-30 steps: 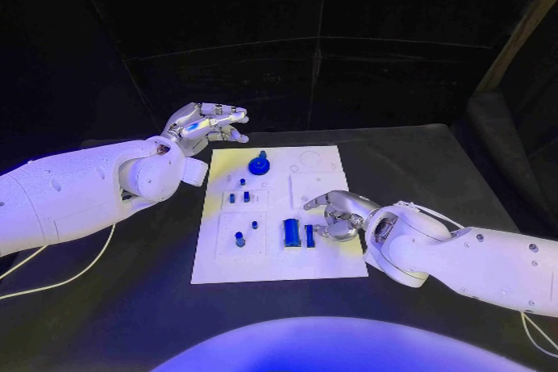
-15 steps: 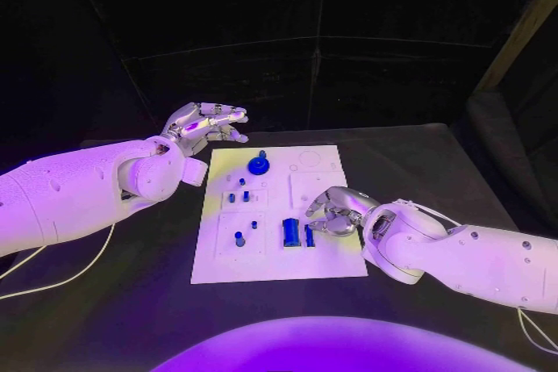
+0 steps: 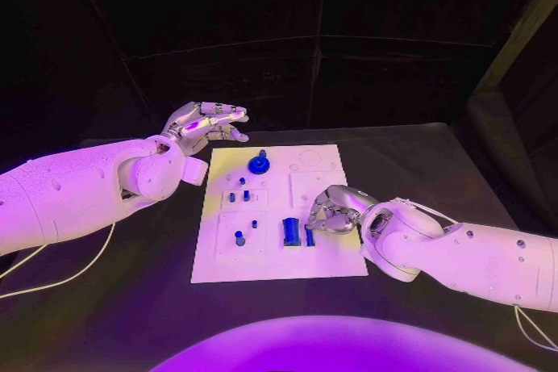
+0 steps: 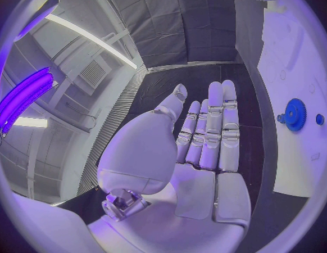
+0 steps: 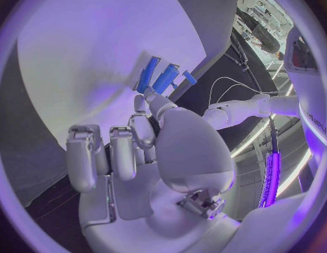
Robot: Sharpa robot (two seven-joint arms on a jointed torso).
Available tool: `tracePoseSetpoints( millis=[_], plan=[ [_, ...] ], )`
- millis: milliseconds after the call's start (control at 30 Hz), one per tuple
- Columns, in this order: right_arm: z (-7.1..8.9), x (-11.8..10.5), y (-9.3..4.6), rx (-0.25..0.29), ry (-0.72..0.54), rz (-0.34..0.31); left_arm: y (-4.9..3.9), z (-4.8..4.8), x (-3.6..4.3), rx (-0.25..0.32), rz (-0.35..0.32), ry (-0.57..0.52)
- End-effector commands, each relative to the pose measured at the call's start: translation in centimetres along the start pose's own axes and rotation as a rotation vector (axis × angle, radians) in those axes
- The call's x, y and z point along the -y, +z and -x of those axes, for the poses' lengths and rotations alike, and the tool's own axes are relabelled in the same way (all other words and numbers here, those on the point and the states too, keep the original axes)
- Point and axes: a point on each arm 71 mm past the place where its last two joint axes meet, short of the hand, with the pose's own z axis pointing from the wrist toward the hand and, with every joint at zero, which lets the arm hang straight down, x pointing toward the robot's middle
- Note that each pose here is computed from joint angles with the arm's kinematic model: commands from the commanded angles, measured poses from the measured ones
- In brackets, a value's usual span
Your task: Assemble the parts on the task board
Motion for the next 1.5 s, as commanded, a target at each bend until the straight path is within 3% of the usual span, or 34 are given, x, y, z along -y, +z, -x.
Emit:
tracePoseSetpoints(
  millis=[33, 800, 1233, 1433, 1500],
  plan=[
    [0.0, 0.1, 0.1, 0.005, -0.032, -0.011, 0.05, -0.15, 0.14, -0.012, -0.007, -0.004],
    [-0.2, -0.2, 0.5, -0.004, -0.072, 0.014, 0.1, -0.2, 0.12, -0.014, -0.007, -0.004],
    [0.1, -0.2, 0.6, 0.039, -0.064, 0.029, 0.12, -0.26, 0.12, -0.015, -0.008, -0.004],
    [0.5, -0.1, 0.2, 0.066, 0.013, 0.069, 0.11, -0.22, 0.11, -0.013, -0.009, -0.004],
    [0.8, 0.2, -0.3, 0.062, 0.099, 0.094, 0.11, -0.19, 0.11, -0.012, -0.009, -0.003]
  ],
)
